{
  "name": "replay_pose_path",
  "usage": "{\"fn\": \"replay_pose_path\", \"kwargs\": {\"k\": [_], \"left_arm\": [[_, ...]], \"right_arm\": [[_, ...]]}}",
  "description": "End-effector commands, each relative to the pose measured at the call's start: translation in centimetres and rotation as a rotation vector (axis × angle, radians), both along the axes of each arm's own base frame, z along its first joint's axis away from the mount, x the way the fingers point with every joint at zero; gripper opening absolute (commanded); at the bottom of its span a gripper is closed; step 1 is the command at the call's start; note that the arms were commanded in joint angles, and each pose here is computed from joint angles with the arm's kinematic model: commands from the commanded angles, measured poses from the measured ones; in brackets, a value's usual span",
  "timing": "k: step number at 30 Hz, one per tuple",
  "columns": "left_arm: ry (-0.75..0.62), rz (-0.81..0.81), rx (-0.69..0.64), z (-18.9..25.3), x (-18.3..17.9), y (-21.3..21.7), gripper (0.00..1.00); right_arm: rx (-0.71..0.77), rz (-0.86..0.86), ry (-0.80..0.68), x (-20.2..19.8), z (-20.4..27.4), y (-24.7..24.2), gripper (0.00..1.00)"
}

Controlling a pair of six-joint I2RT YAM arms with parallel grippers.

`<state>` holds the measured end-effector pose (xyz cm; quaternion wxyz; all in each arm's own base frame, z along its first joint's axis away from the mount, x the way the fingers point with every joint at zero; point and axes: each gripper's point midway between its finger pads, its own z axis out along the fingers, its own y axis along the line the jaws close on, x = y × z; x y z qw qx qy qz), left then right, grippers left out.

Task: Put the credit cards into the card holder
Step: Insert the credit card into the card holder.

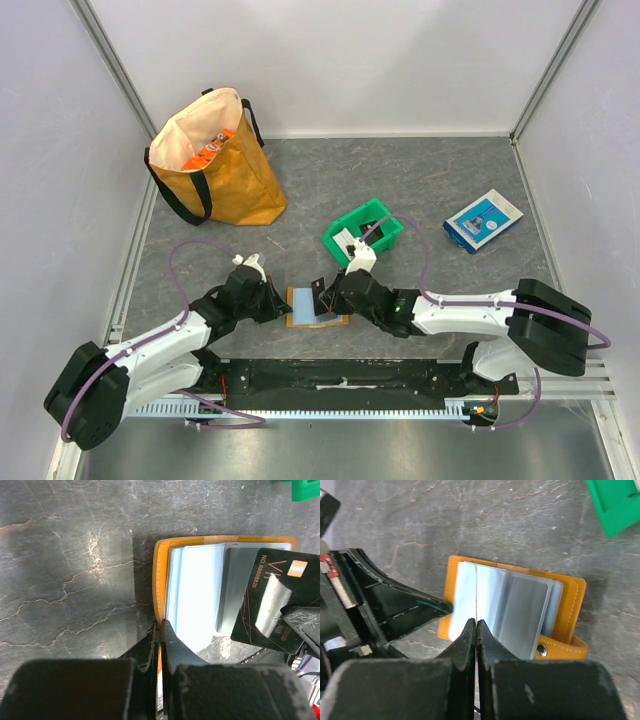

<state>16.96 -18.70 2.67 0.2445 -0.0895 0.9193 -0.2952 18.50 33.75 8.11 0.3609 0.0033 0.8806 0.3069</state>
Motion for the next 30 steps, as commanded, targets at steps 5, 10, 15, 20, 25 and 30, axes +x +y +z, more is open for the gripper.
{"fn": "replay_pose_path", "kwargs": {"k": [5, 10, 15, 20, 25, 30], "left_arm": [[-0.002, 0.036, 0.026, -1.0, 0.3, 0.6, 0.02], [0.007, 0.034, 0.033, -1.5, 0.2, 0.7, 0.02], [0.005, 0.034, 0.032, -1.5, 0.2, 0.7, 0.02], [0.004, 0.036, 0.026, -1.5, 0.1, 0.7, 0.02], [0.004, 0.043, 0.017, -1.5, -0.1, 0.8, 0.02], [-0.005, 0.051, 0.017, -1.3, -0.2, 1.0, 0.02]], "right_arm": [[0.204, 0.01, 0.077, 0.1, -0.7, 1.2, 0.0], [0.222, -0.006, 0.11, 0.3, -1.8, 0.7, 0.0], [0.231, -0.022, 0.146, 0.1, -3.0, 0.6, 0.0], [0.224, -0.088, 0.175, 0.2, -4.0, -0.5, 0.0], [0.261, -0.159, 0.213, 0.0, -4.8, -1.5, 0.0], [0.291, -0.162, 0.227, -0.4, -5.3, -1.5, 0.0]]}}
